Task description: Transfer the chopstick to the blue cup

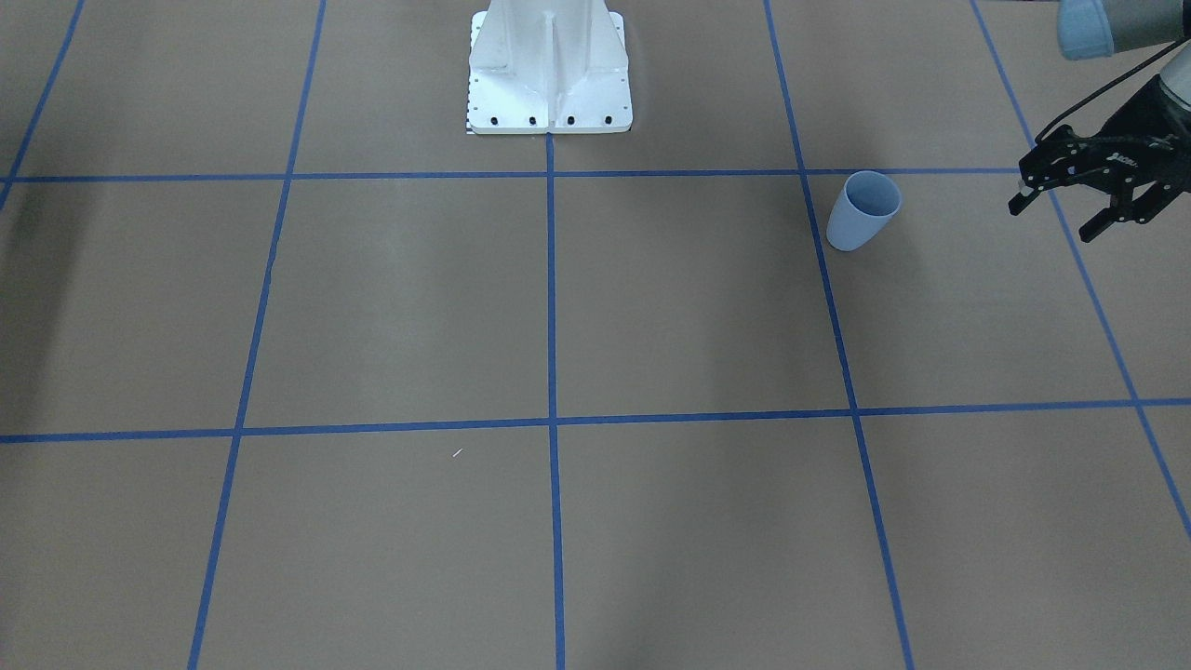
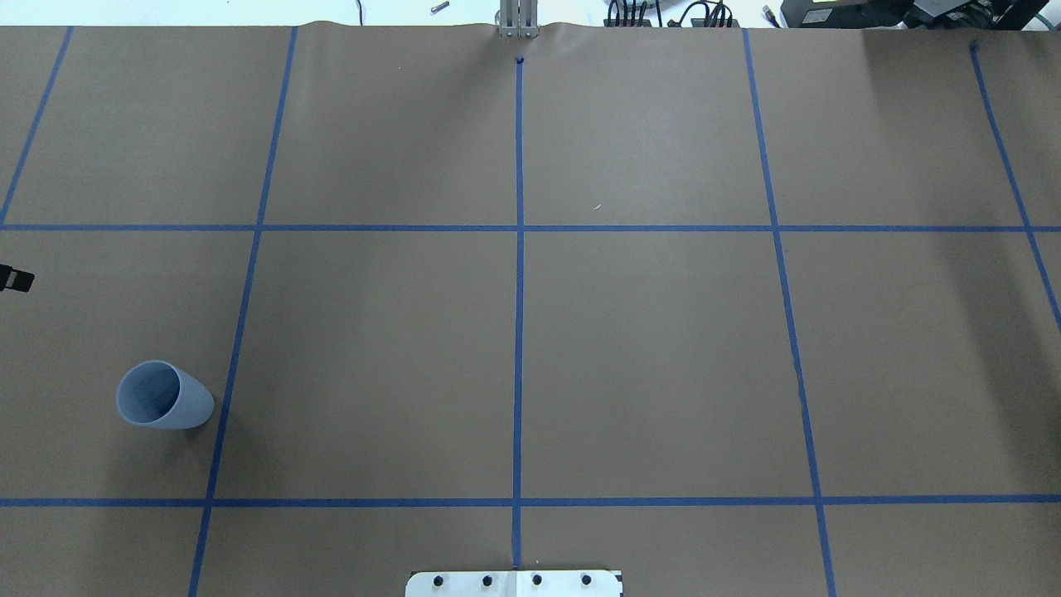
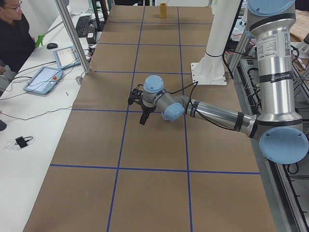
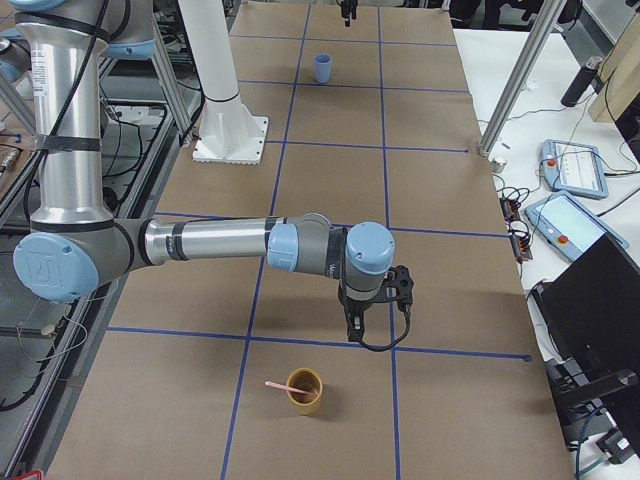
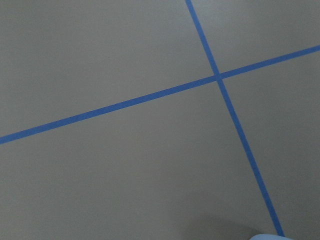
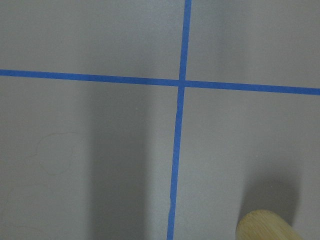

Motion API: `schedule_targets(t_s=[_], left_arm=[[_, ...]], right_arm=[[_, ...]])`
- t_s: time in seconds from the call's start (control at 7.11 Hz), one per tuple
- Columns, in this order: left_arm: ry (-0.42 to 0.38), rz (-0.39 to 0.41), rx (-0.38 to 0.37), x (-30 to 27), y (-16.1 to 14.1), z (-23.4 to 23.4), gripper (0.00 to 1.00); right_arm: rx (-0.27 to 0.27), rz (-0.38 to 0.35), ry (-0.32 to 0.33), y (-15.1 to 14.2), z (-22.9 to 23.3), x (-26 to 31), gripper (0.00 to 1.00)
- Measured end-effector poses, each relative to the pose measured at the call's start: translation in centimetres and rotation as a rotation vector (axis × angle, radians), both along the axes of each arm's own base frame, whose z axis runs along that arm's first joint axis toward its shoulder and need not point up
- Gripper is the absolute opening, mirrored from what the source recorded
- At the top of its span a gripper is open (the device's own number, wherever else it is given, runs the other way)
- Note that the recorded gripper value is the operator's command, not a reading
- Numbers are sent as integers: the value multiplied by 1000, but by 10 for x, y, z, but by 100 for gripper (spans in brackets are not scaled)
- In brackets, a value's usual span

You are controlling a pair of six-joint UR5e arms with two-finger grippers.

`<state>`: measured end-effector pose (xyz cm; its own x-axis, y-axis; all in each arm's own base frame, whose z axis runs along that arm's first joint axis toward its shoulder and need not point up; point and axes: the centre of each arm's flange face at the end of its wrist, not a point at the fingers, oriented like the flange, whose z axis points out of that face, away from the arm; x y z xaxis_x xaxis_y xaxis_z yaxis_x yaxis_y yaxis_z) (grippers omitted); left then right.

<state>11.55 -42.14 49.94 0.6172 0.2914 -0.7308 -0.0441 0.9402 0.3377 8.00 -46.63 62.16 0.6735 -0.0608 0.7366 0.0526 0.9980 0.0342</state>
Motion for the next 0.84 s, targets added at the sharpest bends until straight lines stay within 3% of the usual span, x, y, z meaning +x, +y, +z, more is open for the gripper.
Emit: schedule_targets(t_s=[0.14, 0.42, 0.84], left_arm=[[-14, -16, -36, 6, 6, 6, 98], [1, -72, -187, 50, 22, -3, 98], [40, -43, -240, 86, 48, -33, 98]], right_arm=[[-1, -1, -2, 2, 1, 0, 100], [1, -3, -2, 3, 2, 0, 100], [3, -7, -5, 4, 2, 0, 100]])
